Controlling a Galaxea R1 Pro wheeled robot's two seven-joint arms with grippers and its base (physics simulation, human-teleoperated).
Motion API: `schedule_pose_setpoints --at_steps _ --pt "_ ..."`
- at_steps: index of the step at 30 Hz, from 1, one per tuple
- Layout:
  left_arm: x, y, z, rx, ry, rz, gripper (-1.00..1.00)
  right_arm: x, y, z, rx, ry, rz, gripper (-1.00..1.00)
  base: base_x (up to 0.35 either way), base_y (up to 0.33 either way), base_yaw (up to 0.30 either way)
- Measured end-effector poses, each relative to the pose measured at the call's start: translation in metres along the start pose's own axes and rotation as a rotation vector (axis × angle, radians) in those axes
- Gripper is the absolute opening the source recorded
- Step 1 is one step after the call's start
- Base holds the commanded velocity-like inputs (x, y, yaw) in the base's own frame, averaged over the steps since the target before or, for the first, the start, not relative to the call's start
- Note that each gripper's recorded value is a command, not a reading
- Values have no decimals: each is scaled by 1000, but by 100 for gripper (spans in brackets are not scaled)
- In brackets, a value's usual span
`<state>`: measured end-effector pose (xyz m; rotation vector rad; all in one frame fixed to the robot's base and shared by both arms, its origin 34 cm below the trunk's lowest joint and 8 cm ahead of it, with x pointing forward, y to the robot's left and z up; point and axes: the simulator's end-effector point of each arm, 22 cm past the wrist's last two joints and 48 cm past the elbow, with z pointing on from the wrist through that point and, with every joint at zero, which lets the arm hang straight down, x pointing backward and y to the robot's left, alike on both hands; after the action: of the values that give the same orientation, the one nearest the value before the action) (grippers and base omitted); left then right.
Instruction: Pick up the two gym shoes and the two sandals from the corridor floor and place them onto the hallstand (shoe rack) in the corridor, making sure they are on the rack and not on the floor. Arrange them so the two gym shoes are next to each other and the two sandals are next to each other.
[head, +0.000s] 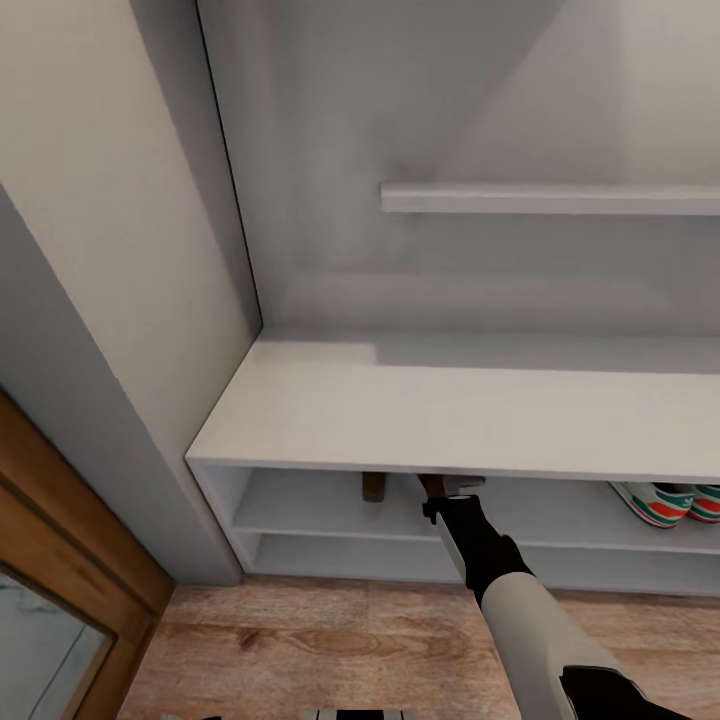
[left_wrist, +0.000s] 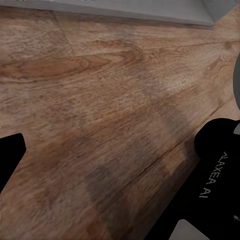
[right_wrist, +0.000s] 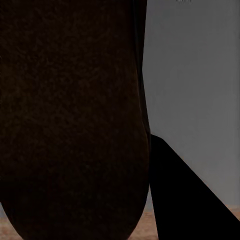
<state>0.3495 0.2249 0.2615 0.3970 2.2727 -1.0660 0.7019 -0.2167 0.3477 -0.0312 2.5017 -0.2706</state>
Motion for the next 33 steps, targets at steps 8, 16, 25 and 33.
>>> schedule_pose_setpoints --at_steps 8,16,25,33 --pt "0 0 0 0 -1 -1 100 0 0 0 0 0 1 -100 107 66 0" --pt "0 0 0 -1 0 -1 100 0 0 0 0 0 1 -100 7 5 0" --pt "0 0 0 0 0 -1 100 0 0 0 -1 1 3 100 0 0 0" --pt "0 0 0 1 1 -1 100 0 0 0 -2 0 2 100 0 0 0"
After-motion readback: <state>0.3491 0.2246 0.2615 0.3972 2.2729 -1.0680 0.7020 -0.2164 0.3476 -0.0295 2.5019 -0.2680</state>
